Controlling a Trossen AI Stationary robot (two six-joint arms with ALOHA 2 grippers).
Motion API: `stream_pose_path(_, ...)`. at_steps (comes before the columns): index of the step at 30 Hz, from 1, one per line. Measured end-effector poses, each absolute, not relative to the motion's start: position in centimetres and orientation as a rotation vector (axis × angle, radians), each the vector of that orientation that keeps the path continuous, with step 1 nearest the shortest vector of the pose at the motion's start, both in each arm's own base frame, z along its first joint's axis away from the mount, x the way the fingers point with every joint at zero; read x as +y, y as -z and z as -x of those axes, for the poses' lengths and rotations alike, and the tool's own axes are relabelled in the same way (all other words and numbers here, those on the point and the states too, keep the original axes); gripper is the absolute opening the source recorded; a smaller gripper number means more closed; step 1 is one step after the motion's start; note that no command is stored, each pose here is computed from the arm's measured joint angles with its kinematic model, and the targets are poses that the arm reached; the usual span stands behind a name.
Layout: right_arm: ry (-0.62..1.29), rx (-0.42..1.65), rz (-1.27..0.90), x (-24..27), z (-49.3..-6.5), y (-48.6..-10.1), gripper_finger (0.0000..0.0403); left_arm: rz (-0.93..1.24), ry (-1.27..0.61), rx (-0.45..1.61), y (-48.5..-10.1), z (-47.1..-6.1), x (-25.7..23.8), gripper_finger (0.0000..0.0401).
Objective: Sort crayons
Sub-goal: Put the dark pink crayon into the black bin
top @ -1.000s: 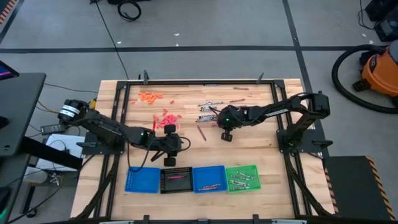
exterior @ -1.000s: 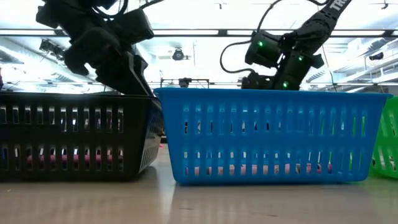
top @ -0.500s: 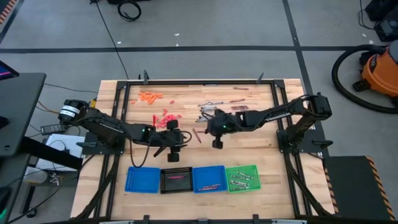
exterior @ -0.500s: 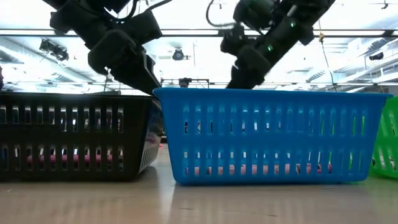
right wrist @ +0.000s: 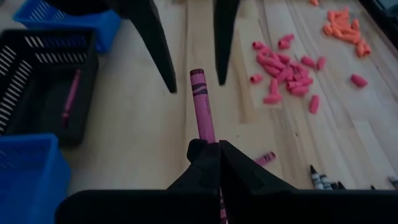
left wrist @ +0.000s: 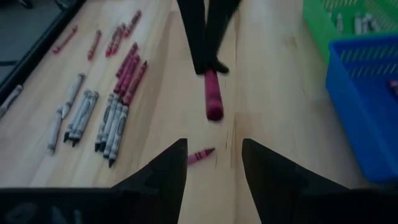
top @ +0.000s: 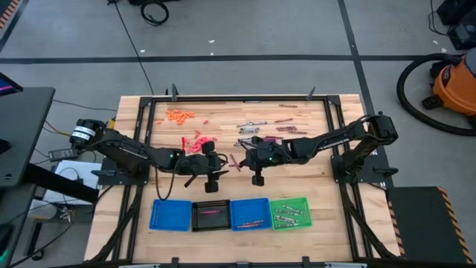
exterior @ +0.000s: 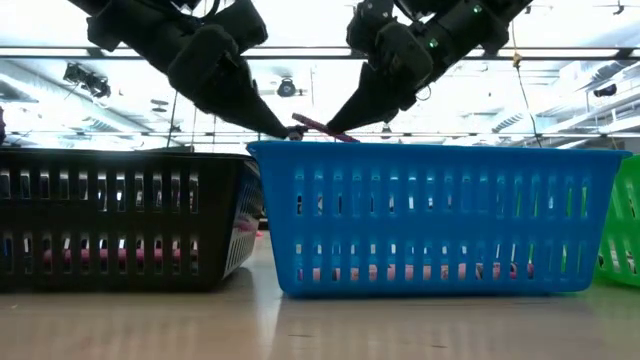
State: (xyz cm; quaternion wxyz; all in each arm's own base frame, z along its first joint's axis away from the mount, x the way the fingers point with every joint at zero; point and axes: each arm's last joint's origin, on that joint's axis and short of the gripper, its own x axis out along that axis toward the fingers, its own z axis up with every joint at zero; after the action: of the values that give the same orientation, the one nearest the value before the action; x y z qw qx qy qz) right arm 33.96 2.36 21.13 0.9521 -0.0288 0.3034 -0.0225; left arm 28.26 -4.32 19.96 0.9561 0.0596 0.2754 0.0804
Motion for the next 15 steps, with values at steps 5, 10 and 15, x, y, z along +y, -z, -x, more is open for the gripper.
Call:
stream_pose_path(5,0.038,0.574,0.055,2.7,-34.2,-21.5,0.0009,-0.107,-0.163,0.499,-20.5,-28.6,-4.4,0.0165)
stream_pose_path(10,0.038,0.561,0.054,2.7,-34.2,-21.6,0.0009,-0.091,-0.163,0.439,-21.0,-28.8,-4.4,0.0164)
stream_pose_path(15,0.036,0.561,0.054,2.8,-34.2,-21.6,0.0009,-0.104,-0.162,0.428,-21.1,-28.9,-4.4,0.0146)
